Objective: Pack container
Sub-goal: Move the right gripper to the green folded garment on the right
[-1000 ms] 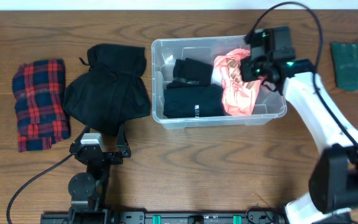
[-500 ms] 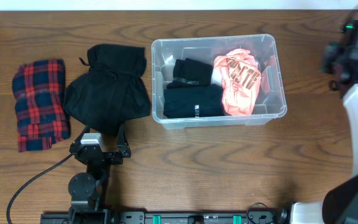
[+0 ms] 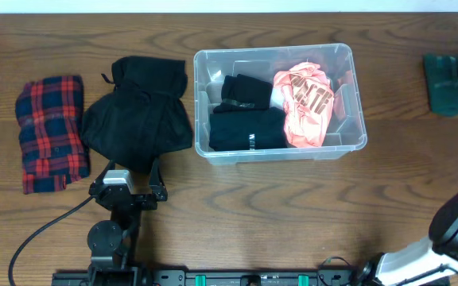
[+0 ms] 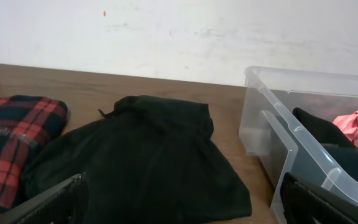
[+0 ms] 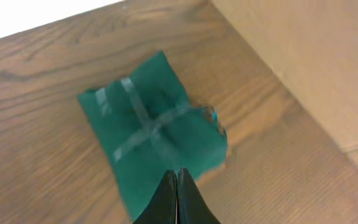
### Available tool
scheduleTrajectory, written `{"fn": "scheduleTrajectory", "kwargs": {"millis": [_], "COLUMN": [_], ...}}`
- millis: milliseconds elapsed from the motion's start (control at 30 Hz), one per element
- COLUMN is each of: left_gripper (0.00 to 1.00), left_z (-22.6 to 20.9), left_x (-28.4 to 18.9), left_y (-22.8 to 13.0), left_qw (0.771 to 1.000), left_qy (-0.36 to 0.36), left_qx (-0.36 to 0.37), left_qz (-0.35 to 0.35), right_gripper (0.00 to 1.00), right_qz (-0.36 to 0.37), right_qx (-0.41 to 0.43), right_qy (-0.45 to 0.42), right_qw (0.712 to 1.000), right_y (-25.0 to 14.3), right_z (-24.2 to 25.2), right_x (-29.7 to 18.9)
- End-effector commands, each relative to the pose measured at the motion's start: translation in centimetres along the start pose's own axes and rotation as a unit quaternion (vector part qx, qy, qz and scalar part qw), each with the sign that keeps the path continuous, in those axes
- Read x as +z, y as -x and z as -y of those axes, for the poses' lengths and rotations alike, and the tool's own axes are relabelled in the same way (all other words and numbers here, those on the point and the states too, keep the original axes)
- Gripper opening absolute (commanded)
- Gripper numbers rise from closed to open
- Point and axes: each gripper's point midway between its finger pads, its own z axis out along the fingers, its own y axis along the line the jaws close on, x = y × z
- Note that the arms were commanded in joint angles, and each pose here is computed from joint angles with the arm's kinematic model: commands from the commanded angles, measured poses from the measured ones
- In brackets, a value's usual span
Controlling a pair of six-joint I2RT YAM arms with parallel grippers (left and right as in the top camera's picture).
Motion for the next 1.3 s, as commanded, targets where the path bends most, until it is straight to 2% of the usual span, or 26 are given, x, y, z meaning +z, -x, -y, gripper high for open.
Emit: {"fn": "scheduleTrajectory", "kwargs": {"millis": [0,233,533,800,1067,1167,1267], "left_gripper": [0.98,0.98,0.98,0.98,0.98,0.98,0.98], "left_z": [0.0,0.0,0.0,0.0,0.0,0.0,0.0], "left_x": [0.1,0.1,0.1,0.1,0.1,0.1,0.1], "left_y": [-1.5,-1.5,-1.5,-1.5,-1.5,-1.5,-1.5], "left_qw": [1.0,1.0,1.0,1.0,1.0,1.0,1.0], "left_qy": [-0.003,-0.003,-0.003,-0.003,-0.003,-0.003,-0.003], "left_qx": [0.0,0.0,0.0,0.0,0.0,0.0,0.0], "left_qz": [-0.024,-0.024,-0.024,-0.024,-0.024,-0.024,-0.024], "right_gripper": [0.01,0.01,0.01,0.01,0.01,0.01,0.01], "right_qz": [-0.003,0.003,-0.054,-0.151,-0.293,-0.339,-0.379], "right_qx": [-0.055,-0.078,-0.074,-0.003,0.025,0.048,0.082], "right_qy": [0.009,0.008,0.056,0.068,0.144,0.199,0.274], "right_qw": [0.998,0.997,0.994,0.986,0.945,0.918,0.88], "right_y": [-1.1,-3.4,-9.9,-14.5,-20.5,-22.0,-22.8], "right_z": [-0.5,-1.3,-3.6,-4.2,-7.0,-9.1,-11.7], "right_x": [2.7,7.7,12.4,11.5,7.5,5.4,2.7]}}
